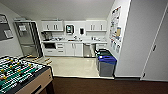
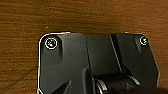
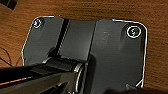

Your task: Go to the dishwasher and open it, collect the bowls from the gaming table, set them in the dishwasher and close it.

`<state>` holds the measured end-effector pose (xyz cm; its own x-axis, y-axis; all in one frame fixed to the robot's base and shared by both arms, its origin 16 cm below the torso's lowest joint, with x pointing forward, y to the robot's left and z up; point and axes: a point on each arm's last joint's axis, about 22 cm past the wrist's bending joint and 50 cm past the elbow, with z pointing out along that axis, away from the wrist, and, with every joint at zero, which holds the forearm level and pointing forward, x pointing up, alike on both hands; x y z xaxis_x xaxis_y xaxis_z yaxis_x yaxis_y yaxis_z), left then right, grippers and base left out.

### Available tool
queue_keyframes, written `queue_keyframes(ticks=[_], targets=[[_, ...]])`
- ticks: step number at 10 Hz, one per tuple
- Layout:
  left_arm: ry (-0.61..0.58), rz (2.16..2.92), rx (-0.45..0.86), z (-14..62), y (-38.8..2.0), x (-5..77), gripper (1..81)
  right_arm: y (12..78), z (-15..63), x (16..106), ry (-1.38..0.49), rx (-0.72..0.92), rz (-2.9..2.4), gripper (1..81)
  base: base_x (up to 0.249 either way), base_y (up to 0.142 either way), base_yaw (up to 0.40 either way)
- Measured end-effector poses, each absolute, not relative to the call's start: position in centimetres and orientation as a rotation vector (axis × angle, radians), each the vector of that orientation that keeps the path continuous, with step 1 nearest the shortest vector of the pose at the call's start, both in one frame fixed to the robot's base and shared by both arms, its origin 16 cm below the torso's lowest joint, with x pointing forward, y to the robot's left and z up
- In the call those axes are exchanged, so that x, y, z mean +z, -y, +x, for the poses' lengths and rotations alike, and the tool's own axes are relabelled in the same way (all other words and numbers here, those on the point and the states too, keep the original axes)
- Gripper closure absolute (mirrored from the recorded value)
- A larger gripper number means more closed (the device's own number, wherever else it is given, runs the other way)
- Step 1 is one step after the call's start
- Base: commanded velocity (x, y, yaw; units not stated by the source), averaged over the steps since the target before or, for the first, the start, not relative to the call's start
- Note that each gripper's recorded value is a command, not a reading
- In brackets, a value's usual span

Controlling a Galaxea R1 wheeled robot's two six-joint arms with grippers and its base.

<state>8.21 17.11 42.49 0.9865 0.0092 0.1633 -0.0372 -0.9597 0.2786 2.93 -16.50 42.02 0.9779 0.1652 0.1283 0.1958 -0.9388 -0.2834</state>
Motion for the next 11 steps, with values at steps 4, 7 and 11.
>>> queue_keyframes(ticks=[4,7,11], targets=[[0.021,2.847,0.239,8.35,-17.11,42.51,1.0,16.40,2.85,42.03,0.263,-0.148,-2.825,1.0,0.103,0.000,0.000],[0.021,2.847,0.240,8.40,-17.15,42.51,1.0,16.43,2.89,42.03,0.264,-0.149,-2.825,1.0,0.113,0.000,0.000],[0.021,2.847,0.240,8.40,-17.15,42.51,1.0,16.40,2.93,42.03,0.264,-0.150,-2.825,1.0,0.115,0.000,0.000]])
